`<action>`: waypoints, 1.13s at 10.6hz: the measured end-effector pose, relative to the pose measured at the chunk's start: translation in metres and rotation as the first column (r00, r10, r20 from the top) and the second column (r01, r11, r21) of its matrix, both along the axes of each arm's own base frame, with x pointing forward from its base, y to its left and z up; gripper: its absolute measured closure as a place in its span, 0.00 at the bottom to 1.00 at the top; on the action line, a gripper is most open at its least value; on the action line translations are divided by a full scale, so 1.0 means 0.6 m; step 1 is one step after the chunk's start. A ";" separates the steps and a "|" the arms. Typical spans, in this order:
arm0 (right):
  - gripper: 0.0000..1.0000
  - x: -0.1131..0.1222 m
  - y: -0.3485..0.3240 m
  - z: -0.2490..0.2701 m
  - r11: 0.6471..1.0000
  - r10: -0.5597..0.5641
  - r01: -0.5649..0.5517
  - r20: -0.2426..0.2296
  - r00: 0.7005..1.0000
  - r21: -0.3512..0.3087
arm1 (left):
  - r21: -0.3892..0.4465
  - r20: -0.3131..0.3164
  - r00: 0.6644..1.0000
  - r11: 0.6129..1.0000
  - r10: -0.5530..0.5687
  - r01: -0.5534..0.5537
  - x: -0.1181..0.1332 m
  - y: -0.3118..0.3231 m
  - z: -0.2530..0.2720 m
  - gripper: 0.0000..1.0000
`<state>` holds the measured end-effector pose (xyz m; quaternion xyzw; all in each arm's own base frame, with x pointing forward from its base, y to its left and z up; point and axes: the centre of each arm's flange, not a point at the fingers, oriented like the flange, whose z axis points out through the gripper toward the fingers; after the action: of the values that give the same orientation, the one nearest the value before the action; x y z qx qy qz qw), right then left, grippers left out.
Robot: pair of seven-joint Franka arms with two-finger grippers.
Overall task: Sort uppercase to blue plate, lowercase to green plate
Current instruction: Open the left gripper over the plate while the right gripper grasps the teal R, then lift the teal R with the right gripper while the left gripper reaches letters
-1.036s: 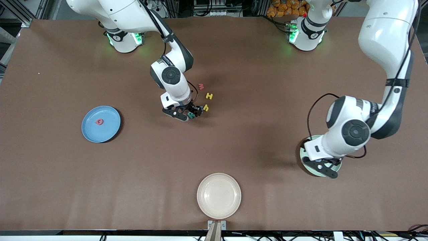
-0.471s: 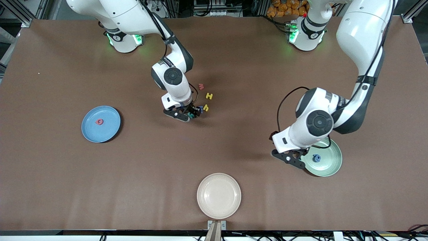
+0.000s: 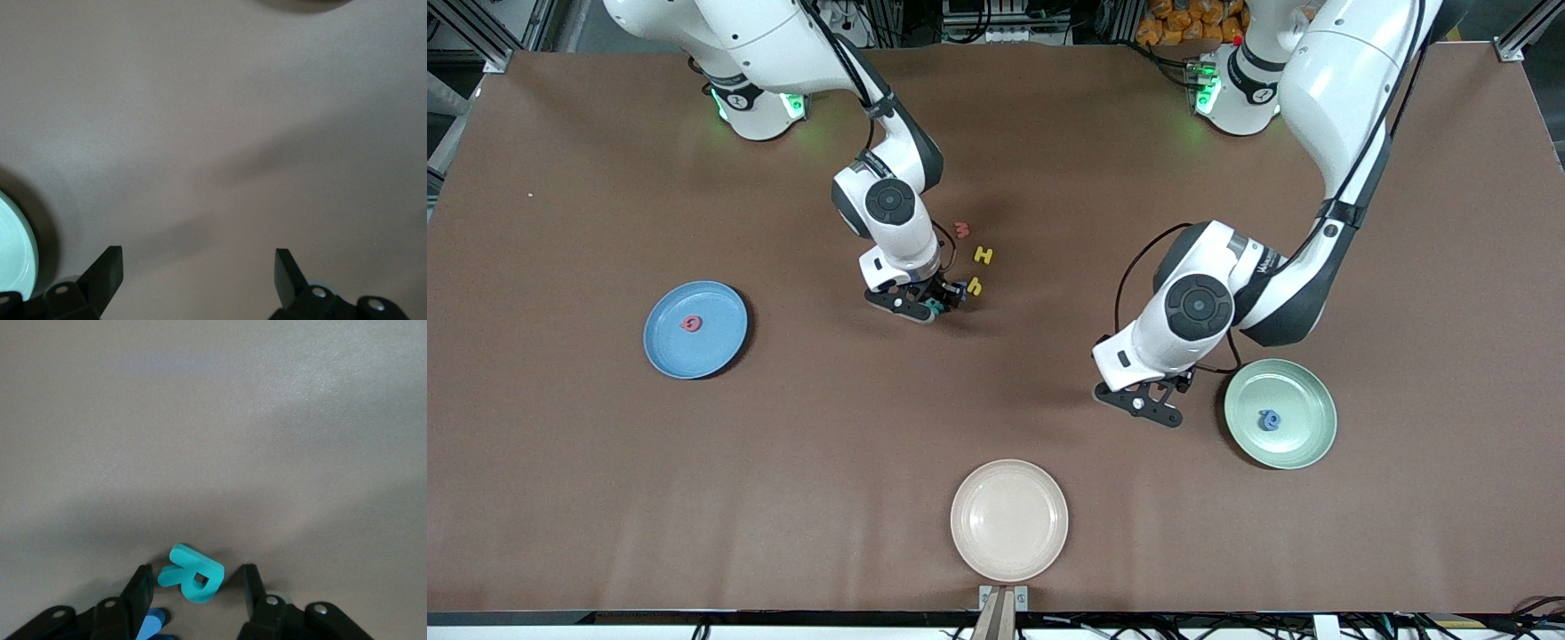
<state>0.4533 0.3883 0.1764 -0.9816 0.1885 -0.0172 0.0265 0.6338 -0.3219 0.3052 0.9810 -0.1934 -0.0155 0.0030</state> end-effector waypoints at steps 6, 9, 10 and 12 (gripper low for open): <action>0.49 0.002 -0.002 0.001 1.000 -0.002 0.002 0.000 1.000 -0.003 | -0.009 0.011 1.000 1.000 -0.009 0.009 -0.002 -0.011 0.000 0.00; 0.53 0.003 -0.003 0.002 1.000 -0.003 0.003 0.000 1.000 -0.003 | -0.013 0.017 1.000 1.000 -0.008 0.008 -0.001 -0.012 0.003 0.00; 0.54 0.003 -0.003 0.002 1.000 -0.003 0.003 0.000 1.000 -0.003 | -0.014 0.020 1.000 1.000 -0.008 0.008 0.000 -0.012 0.005 0.00; 0.55 0.003 -0.003 0.003 1.000 -0.003 0.003 -0.001 1.000 -0.004 | -0.026 0.019 1.000 1.000 0.000 0.000 0.003 -0.013 0.010 0.00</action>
<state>0.4549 0.3866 0.1781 -0.9814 0.1898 -0.0173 0.0244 0.6354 -0.3300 0.3113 0.9810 -0.1936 -0.0036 0.0139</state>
